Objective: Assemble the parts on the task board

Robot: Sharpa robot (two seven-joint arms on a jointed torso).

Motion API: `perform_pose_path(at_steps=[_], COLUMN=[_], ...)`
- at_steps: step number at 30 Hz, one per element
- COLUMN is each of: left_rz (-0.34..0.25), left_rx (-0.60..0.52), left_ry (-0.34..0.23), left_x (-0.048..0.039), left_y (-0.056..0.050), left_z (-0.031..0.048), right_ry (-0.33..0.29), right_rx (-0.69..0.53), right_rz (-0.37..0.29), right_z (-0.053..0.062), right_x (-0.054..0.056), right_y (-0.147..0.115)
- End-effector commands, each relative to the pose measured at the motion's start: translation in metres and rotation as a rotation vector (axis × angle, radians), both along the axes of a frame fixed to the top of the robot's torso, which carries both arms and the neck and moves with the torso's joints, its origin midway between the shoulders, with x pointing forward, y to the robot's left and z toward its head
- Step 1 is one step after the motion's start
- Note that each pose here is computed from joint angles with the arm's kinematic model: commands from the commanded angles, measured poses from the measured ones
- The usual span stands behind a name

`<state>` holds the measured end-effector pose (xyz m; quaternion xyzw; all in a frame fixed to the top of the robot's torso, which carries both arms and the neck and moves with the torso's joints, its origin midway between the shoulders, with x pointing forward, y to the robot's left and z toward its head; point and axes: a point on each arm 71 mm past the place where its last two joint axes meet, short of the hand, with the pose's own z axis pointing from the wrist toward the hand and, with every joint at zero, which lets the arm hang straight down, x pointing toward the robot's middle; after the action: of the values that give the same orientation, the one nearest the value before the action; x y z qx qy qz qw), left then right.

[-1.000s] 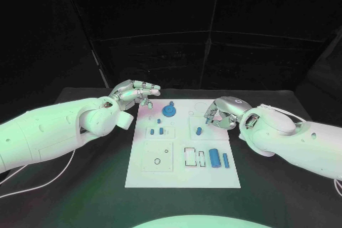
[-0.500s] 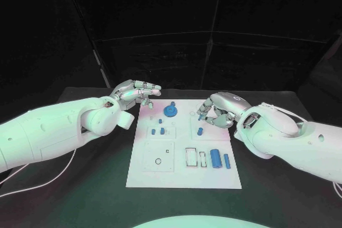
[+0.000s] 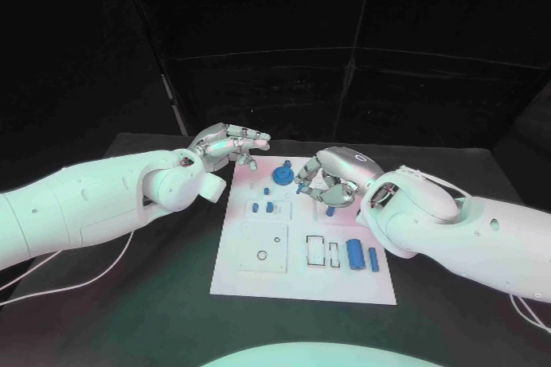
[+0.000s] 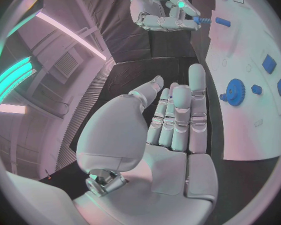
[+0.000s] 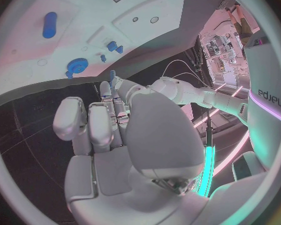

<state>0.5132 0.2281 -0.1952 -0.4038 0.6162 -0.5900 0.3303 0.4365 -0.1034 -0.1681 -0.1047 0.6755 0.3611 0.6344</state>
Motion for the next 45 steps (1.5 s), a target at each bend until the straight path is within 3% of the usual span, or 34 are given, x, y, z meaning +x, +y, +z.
perform_pose_path(at_steps=[1,13,21,34,45], left_rz=[0.002,0.017,-0.001,-0.018,-0.02], left_rx=[-0.015,-0.011,-0.018,-0.024,-0.025], left_ry=[-0.019,-0.026,-0.024,-0.022,-0.022], left_x=[0.0003,0.0035,0.0032,0.0025,0.0028], left_y=[0.0,0.006,0.001,-0.004,-0.006], left_z=[0.0029,0.0031,0.0031,0.0032,0.003], right_ry=[-0.027,-0.035,-0.034,-0.013,-0.008], right_rx=[0.002,-0.002,-0.039,-0.084,-0.099], right_rz=[0.033,0.099,0.133,0.153,0.161], right_z=[-0.004,-0.032,-0.052,-0.069,-0.074], right_x=[-0.001,-0.018,-0.026,-0.032,-0.034], right_y=[0.006,0.03,0.038,0.04,0.041])
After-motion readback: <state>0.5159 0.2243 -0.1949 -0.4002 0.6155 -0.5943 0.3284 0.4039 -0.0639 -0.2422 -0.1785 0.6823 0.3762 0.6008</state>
